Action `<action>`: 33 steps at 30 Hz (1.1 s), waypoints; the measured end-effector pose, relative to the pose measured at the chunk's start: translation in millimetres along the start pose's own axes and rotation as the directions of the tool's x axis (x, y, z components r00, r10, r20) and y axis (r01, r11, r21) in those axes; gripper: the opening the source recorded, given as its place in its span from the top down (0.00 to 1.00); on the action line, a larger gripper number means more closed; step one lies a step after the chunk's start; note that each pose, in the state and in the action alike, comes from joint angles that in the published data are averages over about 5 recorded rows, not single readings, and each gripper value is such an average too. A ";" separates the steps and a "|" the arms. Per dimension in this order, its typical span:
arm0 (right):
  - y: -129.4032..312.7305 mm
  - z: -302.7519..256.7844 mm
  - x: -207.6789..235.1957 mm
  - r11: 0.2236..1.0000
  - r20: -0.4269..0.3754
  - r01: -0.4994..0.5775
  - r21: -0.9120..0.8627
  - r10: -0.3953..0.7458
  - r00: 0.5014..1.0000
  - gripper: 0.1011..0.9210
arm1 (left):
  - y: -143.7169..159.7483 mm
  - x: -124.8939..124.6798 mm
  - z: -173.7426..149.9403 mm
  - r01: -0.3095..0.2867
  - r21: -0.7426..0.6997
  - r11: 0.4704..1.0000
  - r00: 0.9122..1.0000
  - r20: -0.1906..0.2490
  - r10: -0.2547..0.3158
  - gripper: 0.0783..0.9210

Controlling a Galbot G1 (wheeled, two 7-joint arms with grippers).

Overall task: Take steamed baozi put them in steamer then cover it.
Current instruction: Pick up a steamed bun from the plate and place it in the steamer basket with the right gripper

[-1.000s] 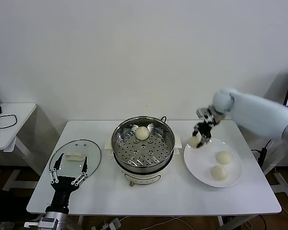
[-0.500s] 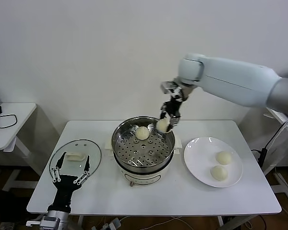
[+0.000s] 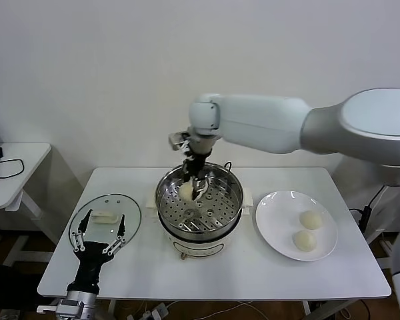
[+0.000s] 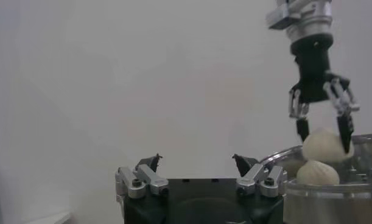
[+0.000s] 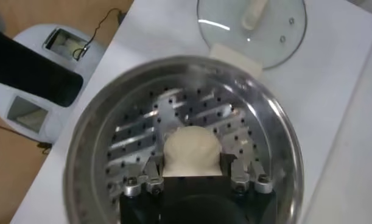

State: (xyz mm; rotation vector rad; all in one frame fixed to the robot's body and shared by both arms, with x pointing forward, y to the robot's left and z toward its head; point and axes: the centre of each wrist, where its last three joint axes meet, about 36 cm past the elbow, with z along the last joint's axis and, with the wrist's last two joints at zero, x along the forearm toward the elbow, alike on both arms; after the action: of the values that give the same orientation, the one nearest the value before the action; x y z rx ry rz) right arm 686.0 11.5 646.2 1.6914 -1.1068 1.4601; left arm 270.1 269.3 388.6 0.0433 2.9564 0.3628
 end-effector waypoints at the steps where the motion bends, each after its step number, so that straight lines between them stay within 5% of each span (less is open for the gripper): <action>1: -1.1 -2.9 -4.6 1.000 0.000 0.000 -0.001 0.000 1.000 0.35 | 0.2 0.0 0.2 0.000 0.000 1.000 1.000 -0.001 0.000 0.12; 9: -8.0 -18.0 -33.2 1.000 -0.001 -0.003 -0.005 0.003 1.000 0.32 | 1.8 -0.9 2.4 0.006 -0.003 1.000 1.000 -0.003 -0.006 0.12; 21: -7.9 -17.6 -56.1 1.000 -0.003 -0.018 -0.018 0.018 1.000 0.12 | 5.7 -1.0 2.5 0.017 -0.007 1.000 1.000 -0.002 -0.017 0.12; 33: 9.6 33.0 1.3 0.998 0.014 -0.060 -0.034 0.060 0.998 0.12 | 7.0 2.4 1.7 0.023 -0.009 1.000 1.000 -0.003 -0.023 0.12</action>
State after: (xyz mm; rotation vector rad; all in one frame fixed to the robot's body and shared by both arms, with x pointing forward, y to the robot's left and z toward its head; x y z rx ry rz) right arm 692.2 -22.0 641.0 1.6619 -1.1928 1.4600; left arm 268.1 276.6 388.3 0.0083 2.9554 0.3729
